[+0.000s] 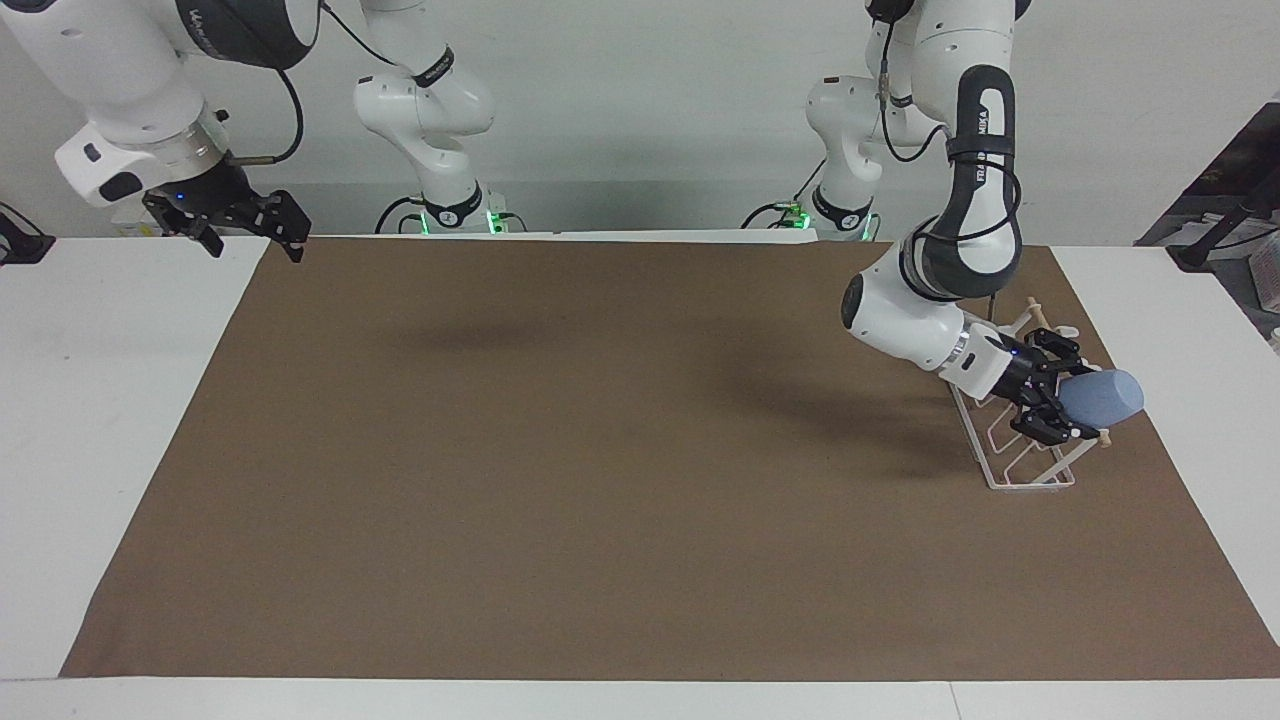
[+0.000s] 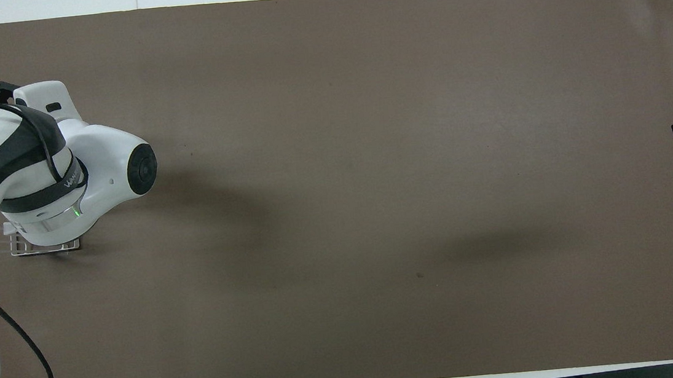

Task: Hang cup on cup holder
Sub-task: 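Carry the blue cup with the left gripper over the cup holder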

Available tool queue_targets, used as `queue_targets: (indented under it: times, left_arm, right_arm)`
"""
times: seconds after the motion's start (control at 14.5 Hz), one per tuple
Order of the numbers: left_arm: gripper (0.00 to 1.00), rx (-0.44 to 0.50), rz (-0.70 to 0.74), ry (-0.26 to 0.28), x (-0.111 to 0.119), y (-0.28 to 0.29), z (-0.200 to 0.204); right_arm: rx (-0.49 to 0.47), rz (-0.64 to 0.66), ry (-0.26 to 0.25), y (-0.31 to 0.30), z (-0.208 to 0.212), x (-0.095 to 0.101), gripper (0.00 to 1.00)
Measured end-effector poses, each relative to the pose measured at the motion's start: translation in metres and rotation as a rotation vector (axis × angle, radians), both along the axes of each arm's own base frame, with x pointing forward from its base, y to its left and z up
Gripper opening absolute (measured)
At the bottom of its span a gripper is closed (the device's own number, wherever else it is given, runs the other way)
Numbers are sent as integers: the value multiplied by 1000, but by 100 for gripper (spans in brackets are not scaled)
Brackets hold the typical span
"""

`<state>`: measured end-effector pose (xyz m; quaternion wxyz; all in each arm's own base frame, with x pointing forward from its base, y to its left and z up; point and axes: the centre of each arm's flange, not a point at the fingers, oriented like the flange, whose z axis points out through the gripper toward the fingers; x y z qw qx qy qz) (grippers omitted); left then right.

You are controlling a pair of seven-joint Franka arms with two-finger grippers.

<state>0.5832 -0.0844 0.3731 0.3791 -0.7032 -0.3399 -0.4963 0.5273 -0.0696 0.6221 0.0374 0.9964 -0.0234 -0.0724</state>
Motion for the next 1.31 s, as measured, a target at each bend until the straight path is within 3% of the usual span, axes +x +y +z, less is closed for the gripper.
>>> queue_targets:
  times: [0.55,0.9,0.97,1.11,1.31]
  left_arm:
    - [81,-5,-15,58,-15,1,-28]
    - [83,-29,-32,61,-17,-2,-33]
    - [85,-40,-30,67,-17,-3,-34]
    - [100,-79,-2,89,-20,-6,-35]
    - [100,-177,55,167,-17,-15,-22]
  right_arm:
    - [0,0,1,0,0,0,100]
    - [0,0,1,0,0,0,99]
    - [0,0,1,0,0,0,100]
    - [0,0,1,0,0,0,99]
    - [0,0,1,0,0,0,100]
